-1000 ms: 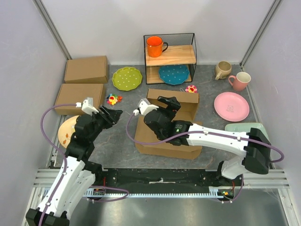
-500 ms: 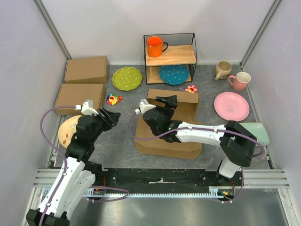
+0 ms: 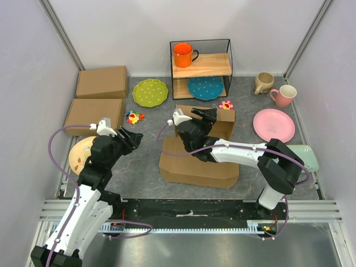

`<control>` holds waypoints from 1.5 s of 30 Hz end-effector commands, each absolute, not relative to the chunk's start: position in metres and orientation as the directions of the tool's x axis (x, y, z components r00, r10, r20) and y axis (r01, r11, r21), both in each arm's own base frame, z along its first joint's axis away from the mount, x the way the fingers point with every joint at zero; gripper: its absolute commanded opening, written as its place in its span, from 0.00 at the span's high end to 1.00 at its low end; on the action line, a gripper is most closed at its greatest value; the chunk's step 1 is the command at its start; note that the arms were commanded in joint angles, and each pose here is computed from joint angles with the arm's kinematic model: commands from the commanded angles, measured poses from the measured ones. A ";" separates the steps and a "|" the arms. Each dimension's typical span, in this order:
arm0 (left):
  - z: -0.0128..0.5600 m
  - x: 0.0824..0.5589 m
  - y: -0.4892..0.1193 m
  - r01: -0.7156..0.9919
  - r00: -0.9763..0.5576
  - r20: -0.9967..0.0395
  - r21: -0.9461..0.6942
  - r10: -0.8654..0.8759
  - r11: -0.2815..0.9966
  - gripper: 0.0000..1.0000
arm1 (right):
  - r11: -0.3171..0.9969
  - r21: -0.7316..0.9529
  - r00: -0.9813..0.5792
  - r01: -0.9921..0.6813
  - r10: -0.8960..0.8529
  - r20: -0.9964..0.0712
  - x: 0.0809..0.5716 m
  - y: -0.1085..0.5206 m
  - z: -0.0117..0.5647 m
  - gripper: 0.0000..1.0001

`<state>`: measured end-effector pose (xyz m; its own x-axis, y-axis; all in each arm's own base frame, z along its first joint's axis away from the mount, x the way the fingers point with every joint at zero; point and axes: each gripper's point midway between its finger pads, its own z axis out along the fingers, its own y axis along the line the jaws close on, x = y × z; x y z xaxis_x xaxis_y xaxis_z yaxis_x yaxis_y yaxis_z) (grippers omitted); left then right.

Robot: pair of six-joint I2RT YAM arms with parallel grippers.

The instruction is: Fold the paper box

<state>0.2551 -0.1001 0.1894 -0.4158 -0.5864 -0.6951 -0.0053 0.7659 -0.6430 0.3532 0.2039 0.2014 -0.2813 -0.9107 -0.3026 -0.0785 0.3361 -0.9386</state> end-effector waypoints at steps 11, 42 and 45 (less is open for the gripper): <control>0.194 0.258 -0.095 0.008 -0.389 -0.735 -0.606 -0.556 0.795 0.37 | 0.334 -0.941 -0.284 -0.057 -0.909 -0.306 0.373 0.219 0.195 0.32; 0.191 0.258 -0.095 0.003 -0.395 -0.731 -0.607 -0.557 0.795 0.36 | 0.350 -0.936 -0.366 -0.032 -0.876 -0.315 0.391 0.193 0.194 0.70; 0.194 0.258 -0.095 0.006 -0.390 -0.732 -0.608 -0.558 0.794 0.36 | 0.349 -0.937 -0.370 -0.026 -0.874 -0.316 0.391 0.191 0.197 0.75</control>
<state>0.2554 -0.0998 0.1880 -0.4187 -0.5781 -0.7004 -0.0042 0.7725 -0.6351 0.3881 0.1910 0.1878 -0.3624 -0.8943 -0.2623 -0.0617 0.3039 -0.9507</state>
